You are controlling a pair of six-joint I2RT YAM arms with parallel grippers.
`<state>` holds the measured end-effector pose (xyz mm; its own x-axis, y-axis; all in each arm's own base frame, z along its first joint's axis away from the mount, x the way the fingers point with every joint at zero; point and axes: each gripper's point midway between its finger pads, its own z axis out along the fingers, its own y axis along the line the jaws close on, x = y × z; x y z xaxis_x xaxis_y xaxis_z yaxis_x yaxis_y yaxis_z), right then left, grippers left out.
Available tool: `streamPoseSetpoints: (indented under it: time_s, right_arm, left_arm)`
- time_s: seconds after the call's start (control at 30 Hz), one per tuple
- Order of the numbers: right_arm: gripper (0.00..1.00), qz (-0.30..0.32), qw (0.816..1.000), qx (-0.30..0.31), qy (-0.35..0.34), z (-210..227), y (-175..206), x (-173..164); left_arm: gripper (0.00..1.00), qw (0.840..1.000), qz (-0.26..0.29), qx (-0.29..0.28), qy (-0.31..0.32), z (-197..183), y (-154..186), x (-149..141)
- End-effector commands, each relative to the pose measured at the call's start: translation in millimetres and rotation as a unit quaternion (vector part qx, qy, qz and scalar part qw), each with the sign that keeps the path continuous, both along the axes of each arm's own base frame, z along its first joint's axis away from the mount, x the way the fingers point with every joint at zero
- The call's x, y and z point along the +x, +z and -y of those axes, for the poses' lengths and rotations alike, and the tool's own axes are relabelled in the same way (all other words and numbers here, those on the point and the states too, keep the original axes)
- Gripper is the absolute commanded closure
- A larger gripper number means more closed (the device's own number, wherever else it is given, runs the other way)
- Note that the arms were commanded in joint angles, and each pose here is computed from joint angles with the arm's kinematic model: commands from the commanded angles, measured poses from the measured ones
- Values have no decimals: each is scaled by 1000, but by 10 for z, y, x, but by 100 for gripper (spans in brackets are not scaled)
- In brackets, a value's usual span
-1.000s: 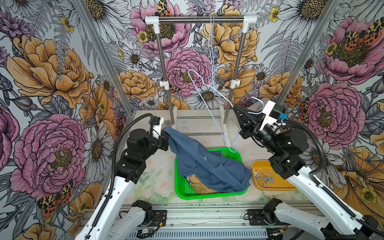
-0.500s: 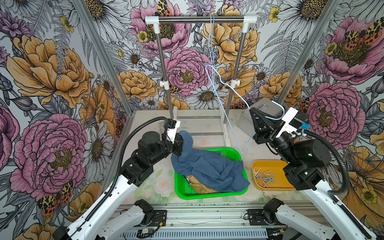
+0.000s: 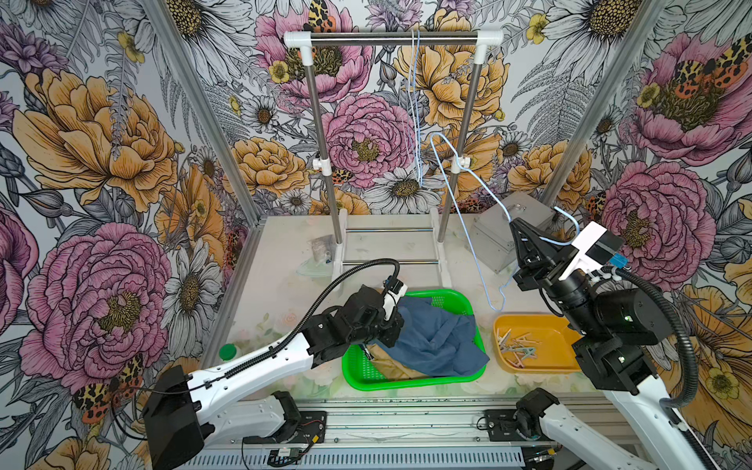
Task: Remove the clothespins securing t-shirts to the hanger
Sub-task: Place the T-shirt in the basket.
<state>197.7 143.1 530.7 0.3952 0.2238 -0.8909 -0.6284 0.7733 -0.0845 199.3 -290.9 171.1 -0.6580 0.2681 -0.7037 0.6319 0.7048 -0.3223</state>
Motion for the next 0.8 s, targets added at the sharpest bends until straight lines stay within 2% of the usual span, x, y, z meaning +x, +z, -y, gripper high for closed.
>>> streamPoseSetpoints:
  time_s: [0.0,0.07,0.2,0.37,0.6,0.67,0.77]
  right_arm:
    - [100,-17,1000,-11,-19,49,-153,48]
    - [100,-22,999,-11,-22,67,-198,43]
    - [100,-25,999,-9,-32,108,-248,48]
    - [100,-24,999,-9,-36,124,-253,53]
    - [100,-22,998,-14,-52,193,-258,18]
    - [100,-22,998,-15,-54,208,-261,7]
    - [100,-24,998,-16,-59,233,-274,-5]
  left_arm:
    - [100,995,-87,-5,42,-96,-296,-15]
    - [100,990,-130,4,54,-139,-510,-60]
    - [100,983,-175,30,38,-24,-768,-233]
    - [100,971,-232,52,-2,290,-980,-386]
    - [98,960,-268,79,-21,413,-1224,-462]
    - [78,964,-250,91,-23,419,-1150,-429]
    - [50,973,-174,154,-1,319,-872,-297]
